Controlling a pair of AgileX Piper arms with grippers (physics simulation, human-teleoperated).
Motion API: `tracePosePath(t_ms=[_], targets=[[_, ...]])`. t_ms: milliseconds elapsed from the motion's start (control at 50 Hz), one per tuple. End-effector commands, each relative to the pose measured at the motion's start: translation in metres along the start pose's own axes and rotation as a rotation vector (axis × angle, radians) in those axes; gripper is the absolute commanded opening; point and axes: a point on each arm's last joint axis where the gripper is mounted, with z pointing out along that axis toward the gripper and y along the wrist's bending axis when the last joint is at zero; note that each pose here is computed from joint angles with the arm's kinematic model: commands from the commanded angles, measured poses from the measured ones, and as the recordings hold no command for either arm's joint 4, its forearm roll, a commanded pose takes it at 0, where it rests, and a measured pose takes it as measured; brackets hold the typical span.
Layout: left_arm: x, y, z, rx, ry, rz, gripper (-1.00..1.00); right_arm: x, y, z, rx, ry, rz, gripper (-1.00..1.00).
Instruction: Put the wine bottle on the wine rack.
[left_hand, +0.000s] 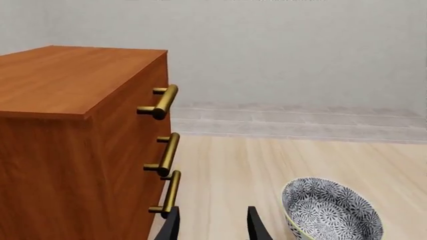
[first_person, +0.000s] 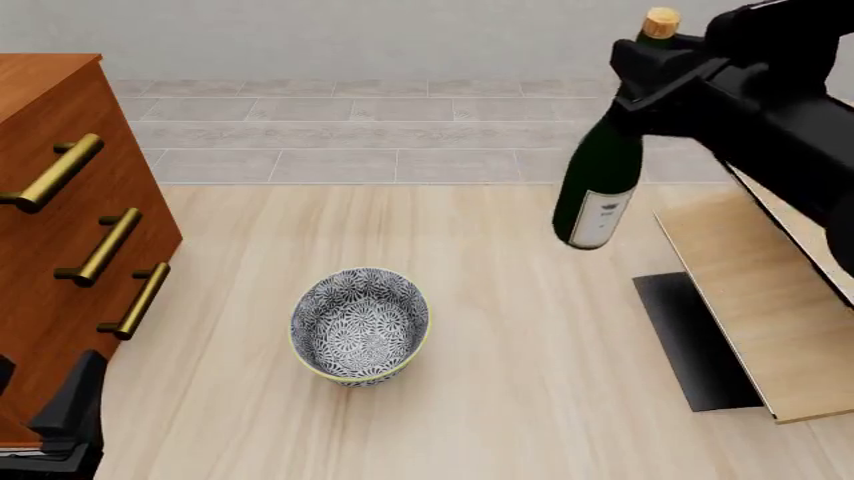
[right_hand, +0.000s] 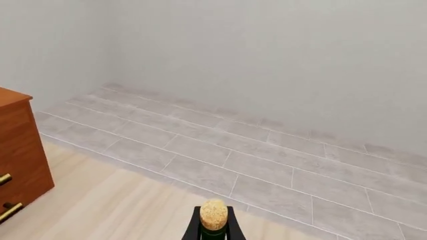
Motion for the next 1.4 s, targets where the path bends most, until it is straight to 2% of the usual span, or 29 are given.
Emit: tracePosePath(t_ms=[20,240,340,380,420,500,540,580,620,660,760,880,940,980,1000,1040,1140,1400], targets=[[0.000,0.000,0.000,0.001,-0.005,0.005,1.00,-0.030,-0.015,-0.020,0.055,-0.057,0.001,-1.00],[-0.001,0.000,0.000,0.006,-0.013,0.008,1.00,-0.037,-0.025,-0.030,0.101,-0.060,-0.020,-1.00],[-0.001,0.000,0.000,0.006,-0.011,0.008,1.00,-0.043,-0.028,-0.036,0.117,-0.070,-0.003,-1.00],[-0.001,0.000,0.000,0.006,-0.011,0.008,1.00,-0.046,-0.031,-0.038,0.130,-0.077,0.029,-1.00],[-0.001,0.000,0.000,0.006,-0.011,0.007,1.00,-0.045,-0.037,-0.036,0.153,-0.059,0.023,-1.00],[-0.001,0.000,0.000,0.008,-0.012,0.008,1.00,-0.051,-0.039,-0.039,0.165,-0.065,0.060,-1.00],[-0.001,0.000,0.000,0.008,-0.012,0.008,1.00,-0.055,-0.040,-0.041,0.170,-0.071,0.049,-1.00],[-0.001,0.000,0.000,0.007,-0.014,0.007,1.00,-0.060,-0.044,-0.043,0.184,-0.077,0.079,-1.00],[-0.001,0.000,0.000,0.008,-0.015,0.006,1.00,-0.063,-0.046,-0.044,0.196,-0.080,0.069,-1.00],[-0.001,-0.001,0.000,0.011,-0.013,0.007,1.00,-0.065,-0.050,-0.043,0.213,-0.071,0.089,-1.00],[-0.001,-0.001,0.000,0.011,-0.014,0.005,1.00,-0.073,-0.053,-0.058,0.236,-0.072,0.102,-1.00],[-0.001,-0.001,0.000,0.013,-0.016,0.005,1.00,-0.077,-0.061,-0.055,0.267,-0.063,0.162,-1.00],[-0.001,-0.001,0.000,0.017,-0.016,0.006,1.00,-0.079,-0.063,-0.055,0.280,-0.060,0.170,-1.00],[-0.001,-0.001,0.000,0.019,-0.016,0.005,1.00,-0.079,-0.066,-0.055,0.289,-0.059,0.180,-1.00],[-0.001,-0.001,0.000,0.020,-0.016,0.005,1.00,-0.078,-0.069,-0.052,0.299,-0.047,0.206,-1.00],[-0.002,-0.001,0.000,0.021,-0.018,0.005,1.00,-0.080,-0.069,-0.055,0.307,-0.058,0.198,-1.00],[-0.002,-0.001,0.000,0.024,-0.020,0.007,1.00,-0.079,-0.076,-0.057,0.341,-0.065,0.241,-1.00],[-0.002,-0.002,0.000,0.030,-0.025,0.004,1.00,-0.070,-0.088,-0.055,0.397,-0.053,0.271,-1.00]])
